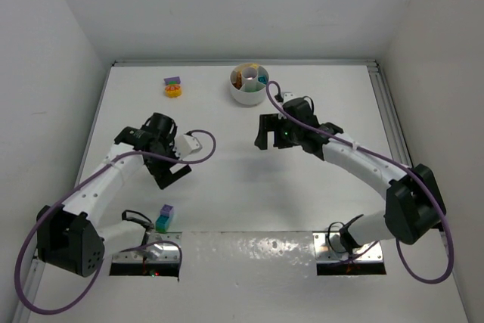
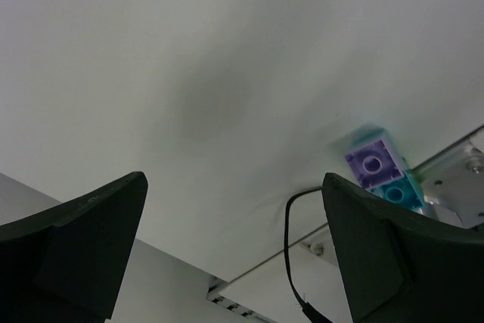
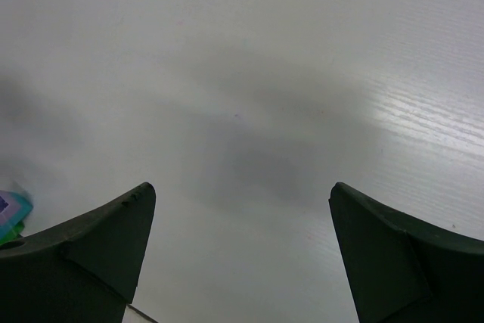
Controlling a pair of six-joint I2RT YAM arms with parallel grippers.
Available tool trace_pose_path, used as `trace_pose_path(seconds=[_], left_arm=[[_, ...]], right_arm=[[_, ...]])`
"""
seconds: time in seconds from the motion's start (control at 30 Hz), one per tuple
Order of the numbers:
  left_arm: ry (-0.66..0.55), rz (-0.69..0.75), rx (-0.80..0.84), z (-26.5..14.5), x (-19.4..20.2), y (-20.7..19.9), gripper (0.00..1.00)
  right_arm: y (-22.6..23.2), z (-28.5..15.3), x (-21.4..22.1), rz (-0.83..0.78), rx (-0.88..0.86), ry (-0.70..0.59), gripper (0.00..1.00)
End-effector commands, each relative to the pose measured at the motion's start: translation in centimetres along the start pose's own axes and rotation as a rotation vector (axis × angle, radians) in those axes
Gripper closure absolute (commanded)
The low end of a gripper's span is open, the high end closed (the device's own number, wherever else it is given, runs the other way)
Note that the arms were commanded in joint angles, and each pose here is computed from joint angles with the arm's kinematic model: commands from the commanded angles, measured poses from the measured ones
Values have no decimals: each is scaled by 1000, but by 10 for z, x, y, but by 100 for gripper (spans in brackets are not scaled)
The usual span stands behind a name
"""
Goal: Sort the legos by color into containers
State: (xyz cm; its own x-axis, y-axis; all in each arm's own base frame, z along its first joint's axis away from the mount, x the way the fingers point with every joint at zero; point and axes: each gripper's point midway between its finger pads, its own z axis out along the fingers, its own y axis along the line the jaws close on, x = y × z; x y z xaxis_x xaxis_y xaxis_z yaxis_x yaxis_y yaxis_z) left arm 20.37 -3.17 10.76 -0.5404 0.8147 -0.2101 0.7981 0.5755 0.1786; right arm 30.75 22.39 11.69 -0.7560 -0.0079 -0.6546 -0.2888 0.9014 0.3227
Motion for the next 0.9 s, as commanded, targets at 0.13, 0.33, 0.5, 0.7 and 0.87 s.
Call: trace_pose_path(seconds=[0.13,0.33,0.5,0.7,0.87], left_arm=[[60,104,196,5,32,-46,0],[106,102,355,8,39,-73,0],[111,133,383,13,37,-80,0],[185,148,372,33,36,-89,0],[232,135,343,40,42,-85,0]], right_arm=[[0,6,6,11,9,4,5],[-9,3,9,-14,51,18,5],[-13,2,9,-10,71,15,5],[-16,-6,9,-7,96,13,6],[-23,-16,7,-3,133,-17,6]])
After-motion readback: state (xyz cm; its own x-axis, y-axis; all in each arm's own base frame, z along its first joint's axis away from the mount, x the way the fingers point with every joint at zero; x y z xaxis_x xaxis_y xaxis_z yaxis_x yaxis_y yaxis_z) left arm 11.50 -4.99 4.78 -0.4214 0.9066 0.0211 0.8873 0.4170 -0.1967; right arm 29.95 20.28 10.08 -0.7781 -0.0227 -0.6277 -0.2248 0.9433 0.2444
